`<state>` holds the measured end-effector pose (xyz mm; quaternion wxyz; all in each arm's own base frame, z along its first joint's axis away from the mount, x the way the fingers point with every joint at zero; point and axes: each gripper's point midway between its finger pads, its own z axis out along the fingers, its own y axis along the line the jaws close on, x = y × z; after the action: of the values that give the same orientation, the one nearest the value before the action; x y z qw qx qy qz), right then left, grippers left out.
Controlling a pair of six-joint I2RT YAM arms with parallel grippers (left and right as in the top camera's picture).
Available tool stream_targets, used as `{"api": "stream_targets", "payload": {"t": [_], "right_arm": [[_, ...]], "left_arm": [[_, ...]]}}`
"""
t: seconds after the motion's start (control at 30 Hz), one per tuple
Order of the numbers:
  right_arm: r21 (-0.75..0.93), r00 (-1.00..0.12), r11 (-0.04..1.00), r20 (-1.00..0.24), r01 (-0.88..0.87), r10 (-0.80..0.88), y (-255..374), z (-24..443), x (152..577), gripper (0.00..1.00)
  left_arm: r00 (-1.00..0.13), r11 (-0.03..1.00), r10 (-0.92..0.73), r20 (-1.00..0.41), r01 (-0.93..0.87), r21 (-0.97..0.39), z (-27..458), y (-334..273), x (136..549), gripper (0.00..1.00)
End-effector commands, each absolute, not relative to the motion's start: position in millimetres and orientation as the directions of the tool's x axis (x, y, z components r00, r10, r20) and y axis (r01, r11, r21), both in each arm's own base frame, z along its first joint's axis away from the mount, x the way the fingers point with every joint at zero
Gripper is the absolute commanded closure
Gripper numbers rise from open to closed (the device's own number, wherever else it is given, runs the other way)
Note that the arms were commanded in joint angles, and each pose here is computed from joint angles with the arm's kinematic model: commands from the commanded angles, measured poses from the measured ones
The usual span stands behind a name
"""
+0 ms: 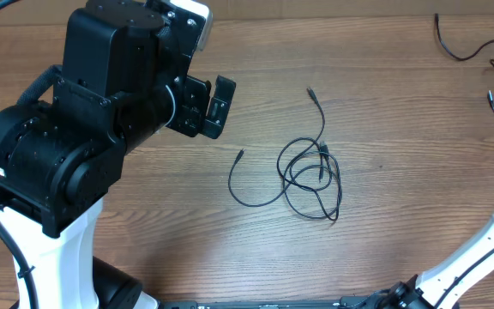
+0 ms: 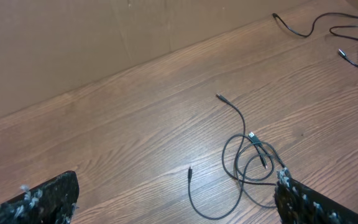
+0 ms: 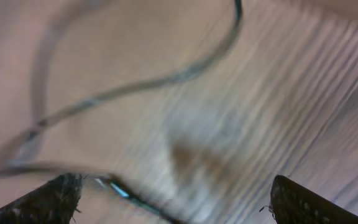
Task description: Untangle cables
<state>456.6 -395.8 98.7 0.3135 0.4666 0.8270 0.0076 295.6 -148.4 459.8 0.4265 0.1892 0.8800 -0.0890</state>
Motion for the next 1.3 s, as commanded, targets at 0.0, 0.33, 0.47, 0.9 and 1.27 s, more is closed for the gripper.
{"api": "stream_targets", "payload": {"t": [0.0, 0.33, 0.47, 0.9, 1.27], "right_arm": [[0.316, -0.342, 0.675, -0.675, 0.667, 0.654, -374.5, 217.3, 470.9, 0.04], [0.14, -0.677, 0.965, -0.734, -0.22, -0.048, -151.2, 270.6, 490.3, 0.03], [0.178, -0.73, 0.878, -0.641, -0.444, -0.239, -67.3, 249.3, 468.4, 0.04], [0.2, -0.472, 0.446, -0.584, -0.872, -0.66, 123.5, 273.7, 373.7, 0.07], [-0.5, 0.086, 0.584, -0.801, -0.639, -0.592, 120.1, 518.0, 357.5, 0.0]], "left_arm": [[-0.549, 0.901, 0.28, -0.787, 0.434, 0.018, 461.3, -151.6, 293.4, 0.0], [-0.55, 0.916, 0.279, -0.787, 0.397, 0.047, 460.6, -145.0, 299.1, 0.0], [-0.532, 0.924, 0.264, -0.805, 0.379, 0.052, 466.5, -142.6, 305.0, 0.0], [-0.479, 0.932, 0.237, -0.845, 0.358, 0.059, 480.7, -144.6, 317.1, 0.0], [-0.488, 0.927, 0.258, -0.834, 0.367, 0.072, 475.4, -146.4, 319.8, 0.0]]}}
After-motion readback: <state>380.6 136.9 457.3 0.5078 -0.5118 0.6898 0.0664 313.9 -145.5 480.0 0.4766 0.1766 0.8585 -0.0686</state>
